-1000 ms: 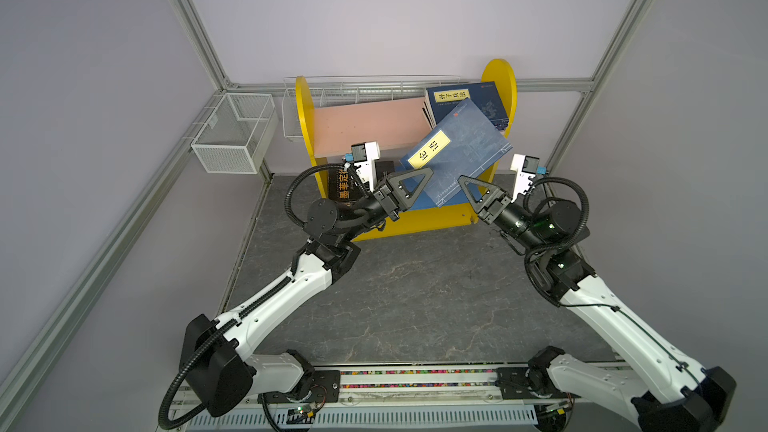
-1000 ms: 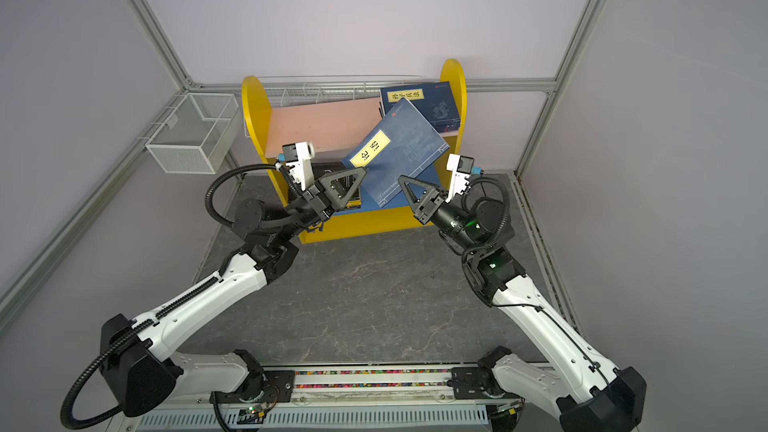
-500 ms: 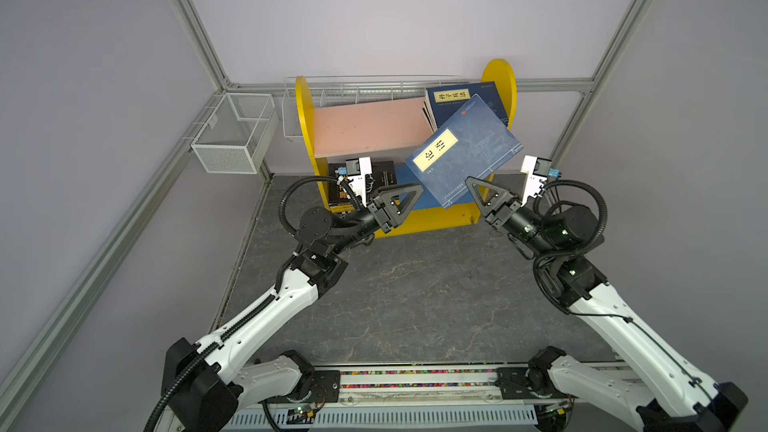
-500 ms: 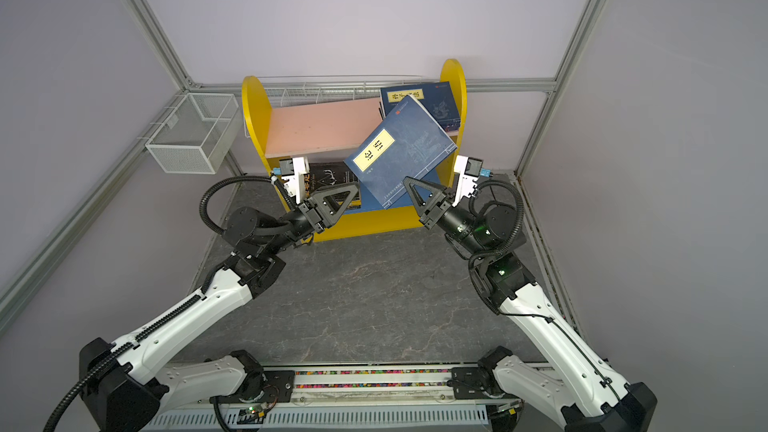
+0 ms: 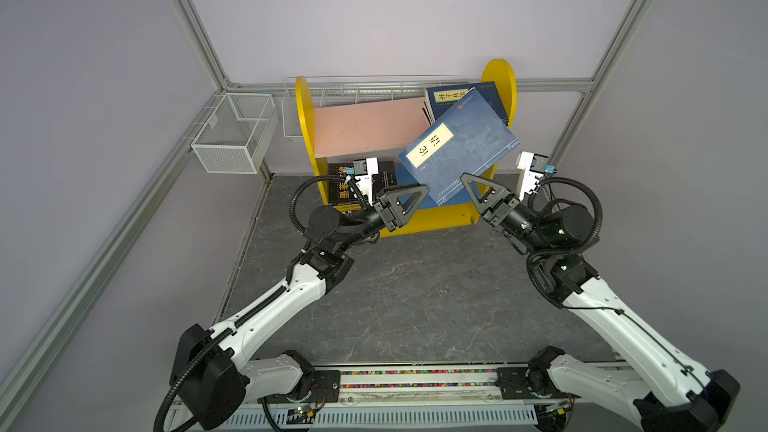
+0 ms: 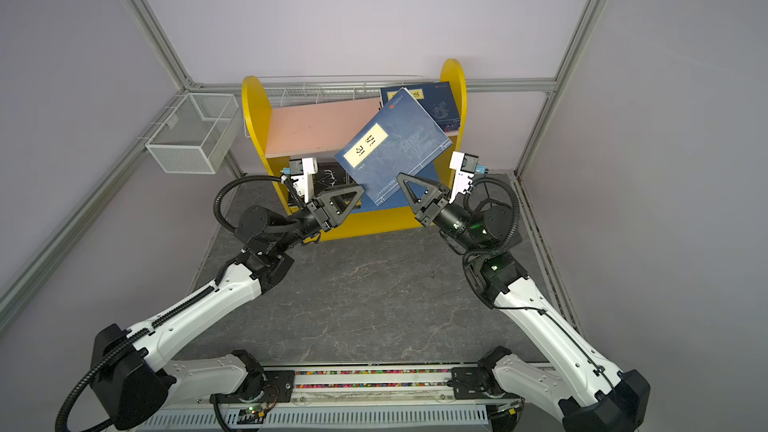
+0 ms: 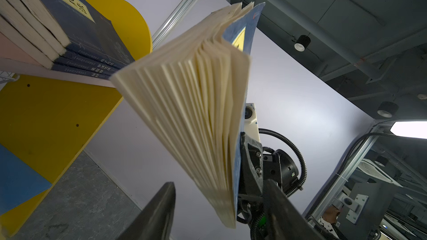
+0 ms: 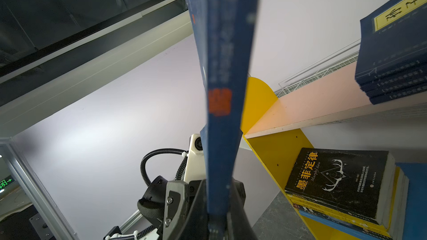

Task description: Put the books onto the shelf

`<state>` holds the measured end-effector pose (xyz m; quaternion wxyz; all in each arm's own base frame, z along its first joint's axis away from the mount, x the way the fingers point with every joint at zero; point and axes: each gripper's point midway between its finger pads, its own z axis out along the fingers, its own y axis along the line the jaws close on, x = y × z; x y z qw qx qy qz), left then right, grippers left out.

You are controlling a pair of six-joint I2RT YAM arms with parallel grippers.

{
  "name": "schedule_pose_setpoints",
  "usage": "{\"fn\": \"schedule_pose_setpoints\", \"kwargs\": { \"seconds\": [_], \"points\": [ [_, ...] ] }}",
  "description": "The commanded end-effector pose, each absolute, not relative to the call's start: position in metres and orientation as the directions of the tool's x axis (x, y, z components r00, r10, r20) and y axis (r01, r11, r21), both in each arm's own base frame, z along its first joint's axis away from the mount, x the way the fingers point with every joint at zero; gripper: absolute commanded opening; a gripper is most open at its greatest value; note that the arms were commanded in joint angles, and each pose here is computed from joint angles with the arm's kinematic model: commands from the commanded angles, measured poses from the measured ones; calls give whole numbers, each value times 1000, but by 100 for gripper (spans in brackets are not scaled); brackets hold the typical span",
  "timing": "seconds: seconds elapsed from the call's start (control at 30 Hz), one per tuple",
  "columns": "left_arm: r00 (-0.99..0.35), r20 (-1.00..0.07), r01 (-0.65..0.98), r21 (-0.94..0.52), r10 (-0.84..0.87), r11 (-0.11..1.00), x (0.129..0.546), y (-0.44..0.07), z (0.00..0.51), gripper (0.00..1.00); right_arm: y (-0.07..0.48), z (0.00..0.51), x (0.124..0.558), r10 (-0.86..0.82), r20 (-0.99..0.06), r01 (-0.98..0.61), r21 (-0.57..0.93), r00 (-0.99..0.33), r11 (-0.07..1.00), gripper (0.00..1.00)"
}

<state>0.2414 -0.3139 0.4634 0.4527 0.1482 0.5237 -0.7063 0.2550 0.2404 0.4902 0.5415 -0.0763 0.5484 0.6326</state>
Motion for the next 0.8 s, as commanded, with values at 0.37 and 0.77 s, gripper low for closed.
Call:
{"fn": "schedule_pose_setpoints", "kwargs": {
  "seconds": [0.37, 0.77],
  "points": [
    [-509, -669, 824, -560, -542, -83, 236, -304, 486, 7, 235, 471, 267, 688, -594, -700, 693, -417, 174, 8],
    [-580, -665, 781, -618, -470, -89, 239, -317, 457, 56, 229, 506, 248, 717, -588, -795, 601, -374, 78, 8]
  ]
}}
